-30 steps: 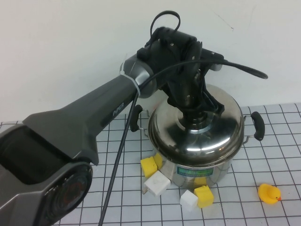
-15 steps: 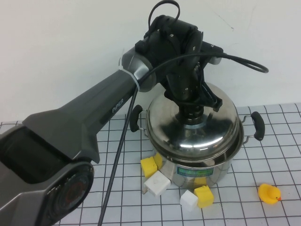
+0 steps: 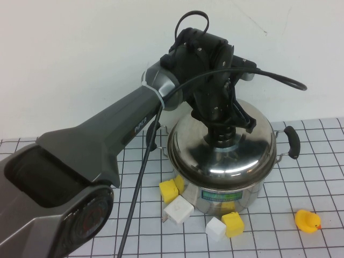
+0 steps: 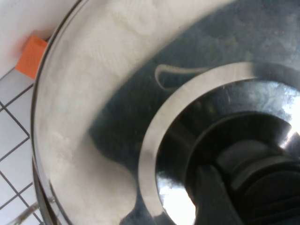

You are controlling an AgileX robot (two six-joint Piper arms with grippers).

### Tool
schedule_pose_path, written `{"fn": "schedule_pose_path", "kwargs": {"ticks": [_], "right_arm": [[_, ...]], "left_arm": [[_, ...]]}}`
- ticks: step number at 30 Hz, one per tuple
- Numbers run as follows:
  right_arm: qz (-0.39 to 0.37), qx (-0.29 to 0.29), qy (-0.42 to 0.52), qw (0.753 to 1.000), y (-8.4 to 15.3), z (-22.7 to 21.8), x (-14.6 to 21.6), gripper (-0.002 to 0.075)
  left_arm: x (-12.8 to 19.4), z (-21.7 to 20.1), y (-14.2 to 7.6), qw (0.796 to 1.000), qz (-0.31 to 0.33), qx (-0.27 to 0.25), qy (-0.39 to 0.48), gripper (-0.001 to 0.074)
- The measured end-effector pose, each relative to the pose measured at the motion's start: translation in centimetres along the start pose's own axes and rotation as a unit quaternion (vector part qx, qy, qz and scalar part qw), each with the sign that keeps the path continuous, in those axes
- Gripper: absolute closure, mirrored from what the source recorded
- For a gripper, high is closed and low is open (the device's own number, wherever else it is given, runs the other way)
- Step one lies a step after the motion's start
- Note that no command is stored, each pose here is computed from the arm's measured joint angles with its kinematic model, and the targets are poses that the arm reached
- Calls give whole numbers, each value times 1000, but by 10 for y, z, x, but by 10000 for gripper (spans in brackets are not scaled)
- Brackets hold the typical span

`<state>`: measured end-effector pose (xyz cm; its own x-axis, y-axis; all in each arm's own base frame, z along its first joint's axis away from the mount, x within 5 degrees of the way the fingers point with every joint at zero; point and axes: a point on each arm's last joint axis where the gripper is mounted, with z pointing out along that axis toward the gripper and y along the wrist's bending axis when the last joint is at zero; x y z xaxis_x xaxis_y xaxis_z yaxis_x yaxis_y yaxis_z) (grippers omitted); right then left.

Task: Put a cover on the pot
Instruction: Place the pot lid on the pot

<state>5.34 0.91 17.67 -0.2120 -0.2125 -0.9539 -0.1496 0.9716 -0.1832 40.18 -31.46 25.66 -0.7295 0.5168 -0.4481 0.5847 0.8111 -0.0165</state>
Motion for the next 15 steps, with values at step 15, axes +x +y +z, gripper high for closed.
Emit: {"fn": "schedule_pose_path", "kwargs": {"ticks": [15], "right_arm": [[0, 0, 0, 1000, 0, 0, 0, 728]], "left_arm": [[1, 0, 4, 1000, -19, -23, 5, 253]]}}
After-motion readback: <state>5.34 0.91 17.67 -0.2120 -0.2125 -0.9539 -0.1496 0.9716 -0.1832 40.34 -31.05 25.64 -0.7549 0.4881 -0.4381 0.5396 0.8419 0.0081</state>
